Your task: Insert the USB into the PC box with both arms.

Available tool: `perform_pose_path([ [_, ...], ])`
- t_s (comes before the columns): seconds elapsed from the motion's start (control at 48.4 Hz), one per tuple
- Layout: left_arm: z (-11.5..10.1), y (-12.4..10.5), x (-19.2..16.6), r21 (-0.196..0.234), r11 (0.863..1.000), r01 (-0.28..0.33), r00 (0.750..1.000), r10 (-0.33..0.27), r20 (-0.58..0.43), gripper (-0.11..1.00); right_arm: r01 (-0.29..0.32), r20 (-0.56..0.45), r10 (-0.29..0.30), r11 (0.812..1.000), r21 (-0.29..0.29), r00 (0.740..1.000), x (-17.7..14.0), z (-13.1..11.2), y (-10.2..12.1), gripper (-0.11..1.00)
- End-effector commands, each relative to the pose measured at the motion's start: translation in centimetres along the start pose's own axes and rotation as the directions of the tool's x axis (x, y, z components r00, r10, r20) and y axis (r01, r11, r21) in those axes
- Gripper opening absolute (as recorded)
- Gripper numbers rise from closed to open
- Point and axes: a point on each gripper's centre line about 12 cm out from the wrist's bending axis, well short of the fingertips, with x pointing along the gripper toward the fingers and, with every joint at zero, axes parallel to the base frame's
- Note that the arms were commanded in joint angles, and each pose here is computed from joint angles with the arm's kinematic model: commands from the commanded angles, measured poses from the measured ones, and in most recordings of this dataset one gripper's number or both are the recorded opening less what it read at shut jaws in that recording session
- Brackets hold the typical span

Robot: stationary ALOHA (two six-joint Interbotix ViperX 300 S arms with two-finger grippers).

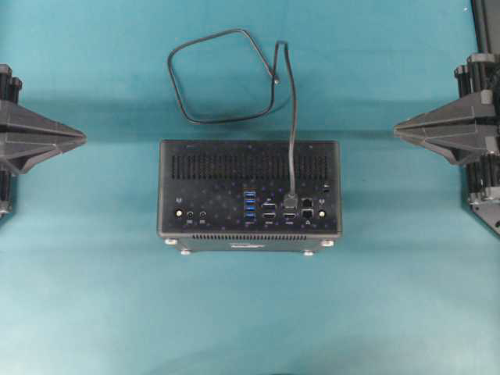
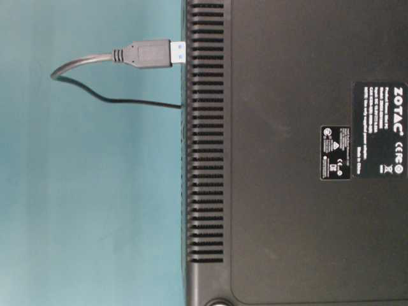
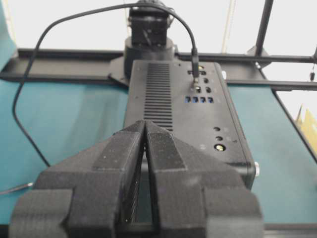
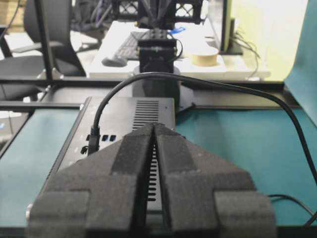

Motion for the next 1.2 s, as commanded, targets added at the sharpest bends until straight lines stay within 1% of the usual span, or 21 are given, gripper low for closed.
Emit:
perform_pose_path([
  [0.0,1.1,-0.5,0.5,-0.024,0.999,0.026,1.000,-0.026,0.012,0.10,0.002,0.018,-0.002,1.000,0.015,1.000,0.3,0.8,0.0,0.14],
  [0.041,1.5,-0.5,0.6,-0.030,0.999,0.028,1.000,-0.027,0.008,0.08,0.010,0.003,-0.010,0.998,0.058,1.000,0.4,1.0,-0.1,0.12],
  [0.083,1.8,-0.5,0.7,-0.030,0.999,0.027,1.000,-0.028,-0.005,0.02,0.014,-0.028,-0.011,0.993,0.116,1.000,0.5,1.2,-0.1,0.06],
  [0.124,2.1,-0.6,0.9,-0.027,0.999,0.029,0.999,-0.029,-0.028,0.00,0.020,-0.073,-0.009,0.987,0.161,0.997,0.6,1.3,0.0,0.01],
  [0.186,2.2,-0.6,1.2,-0.027,0.999,0.025,0.997,-0.027,-0.072,0.00,0.020,-0.141,0.008,0.981,0.193,0.990,0.8,1.6,0.2,-0.01],
  [0.31,2.4,-0.6,2.2,-0.020,0.999,0.025,0.989,-0.028,-0.148,0.00,0.005,-0.248,0.047,0.979,0.204,0.968,1.0,2.9,0.9,-0.01],
  [0.372,2.5,-0.6,2.5,-0.019,1.000,0.025,0.986,-0.027,-0.162,0.00,0.000,-0.281,0.059,0.978,0.207,0.958,1.2,3.6,1.1,-0.01],
  [0.455,2.6,-0.6,2.9,-0.017,1.000,0.025,0.985,-0.027,-0.169,0.00,0.000,-0.330,0.072,0.977,0.213,0.941,1.7,4.0,1.3,-0.01],
  [0.475,2.5,-0.6,3.0,-0.019,1.000,0.024,0.984,-0.027,-0.174,0.00,0.002,-0.341,0.073,0.977,0.214,0.937,1.8,4.1,1.4,-0.01],
  [0.537,2.6,-0.6,3.1,-0.019,1.000,0.024,0.983,-0.027,-0.180,0.00,0.014,-0.383,0.083,0.970,0.242,0.920,2.3,4.3,1.5,-0.01],
  [0.682,3.2,-0.6,3.2,-0.016,1.000,0.024,0.981,-0.026,-0.194,0.00,0.053,-0.467,0.092,0.956,0.288,0.879,3.7,4.6,1.7,0.00],
  [0.806,3.1,-0.6,3.2,-0.017,1.000,0.023,0.975,-0.026,-0.219,0.00,0.062,-0.528,0.103,0.956,0.286,0.843,5.2,4.9,2.0,0.03],
  [0.909,3.1,-0.6,3.1,-0.017,1.000,0.022,0.974,-0.026,-0.225,0.00,0.069,-0.563,0.108,0.956,0.284,0.819,6.5,5.2,2.2,0.08],
  [0.93,3.1,-0.6,3.1,-0.018,1.000,0.022,0.974,-0.026,-0.225,0.00,0.071,-0.574,0.110,0.956,0.284,0.811,6.7,5.0,2.2,0.10],
  [0.992,3.2,-0.6,3.1,-0.017,1.000,0.022,0.974,-0.025,-0.224,0.00,0.076,-0.591,0.114,0.955,0.287,0.798,7.4,5.2,2.3,0.16],
  [1.054,3.2,-0.6,3.1,-0.018,1.000,0.022,0.975,-0.026,-0.222,0.00,0.085,-0.613,0.117,0.953,0.290,0.781,8.1,5.1,2.5,0.27],
  [1.116,3.2,-0.6,3.1,-0.017,1.000,0.022,0.975,-0.025,-0.222,0.00,0.087,-0.628,0.123,0.952,0.294,0.768,8.6,5.2,2.7,0.43],
  [1.178,3.2,-0.6,3.1,-0.017,1.000,0.022,0.974,-0.025,-0.224,0.00,0.091,-0.643,0.127,0.951,0.295,0.756,8.9,4.9,2.8,0.61],
])
